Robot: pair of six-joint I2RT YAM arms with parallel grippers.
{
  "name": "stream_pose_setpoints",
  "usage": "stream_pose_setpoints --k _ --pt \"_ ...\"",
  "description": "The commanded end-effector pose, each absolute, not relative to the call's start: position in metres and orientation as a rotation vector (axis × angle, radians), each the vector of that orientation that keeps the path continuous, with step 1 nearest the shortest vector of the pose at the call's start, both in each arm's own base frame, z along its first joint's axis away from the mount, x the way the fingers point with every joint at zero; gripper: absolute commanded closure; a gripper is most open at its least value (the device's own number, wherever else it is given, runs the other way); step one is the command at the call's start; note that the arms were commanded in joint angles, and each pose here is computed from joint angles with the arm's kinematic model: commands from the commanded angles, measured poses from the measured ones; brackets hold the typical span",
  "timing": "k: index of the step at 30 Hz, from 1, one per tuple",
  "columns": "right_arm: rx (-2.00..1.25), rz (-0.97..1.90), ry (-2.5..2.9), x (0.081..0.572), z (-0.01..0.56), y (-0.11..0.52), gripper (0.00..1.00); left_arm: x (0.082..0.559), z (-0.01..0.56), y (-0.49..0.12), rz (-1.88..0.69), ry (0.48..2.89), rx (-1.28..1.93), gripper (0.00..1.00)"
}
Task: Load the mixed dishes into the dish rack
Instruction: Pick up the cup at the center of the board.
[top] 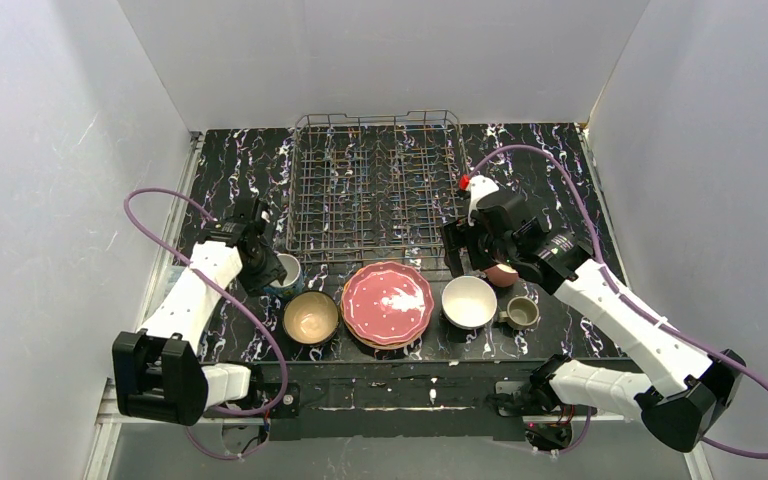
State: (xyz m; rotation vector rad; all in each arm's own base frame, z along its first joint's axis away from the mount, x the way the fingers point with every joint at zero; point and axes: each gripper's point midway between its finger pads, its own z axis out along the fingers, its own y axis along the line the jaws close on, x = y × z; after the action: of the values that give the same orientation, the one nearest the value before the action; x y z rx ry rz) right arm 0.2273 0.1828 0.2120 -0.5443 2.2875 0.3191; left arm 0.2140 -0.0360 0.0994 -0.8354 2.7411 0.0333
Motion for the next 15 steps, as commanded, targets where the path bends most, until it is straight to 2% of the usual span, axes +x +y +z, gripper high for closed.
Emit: stream_pose_setpoints --k 1,5,10,11,15 --pt "-0.546 0.356 2.236 0.227 0.222 0.186 0.05 0.215 0.090 -0.034 0.054 2.750 -0.863 0.63" --pt "-0.543 0.365 2.240 0.226 0.221 0.187 0.05 0.215 0.086 -0.032 0.068 2.751 -0.858 0.72" --pt "-0.541 0.368 2.245 0.224 0.219 0.186 0.05 0.213 0.081 -0.031 0.084 2.765 -0.846 0.77" --pt "-0.536 0.370 2.248 0.223 0.218 0.186 0.05 0.212 0.080 -0.029 0.098 2.773 -0.836 0.87" --pt "-0.533 0.375 2.247 0.223 0.219 0.186 0.05 0.211 0.081 -0.026 0.116 2.766 -0.820 1.00"
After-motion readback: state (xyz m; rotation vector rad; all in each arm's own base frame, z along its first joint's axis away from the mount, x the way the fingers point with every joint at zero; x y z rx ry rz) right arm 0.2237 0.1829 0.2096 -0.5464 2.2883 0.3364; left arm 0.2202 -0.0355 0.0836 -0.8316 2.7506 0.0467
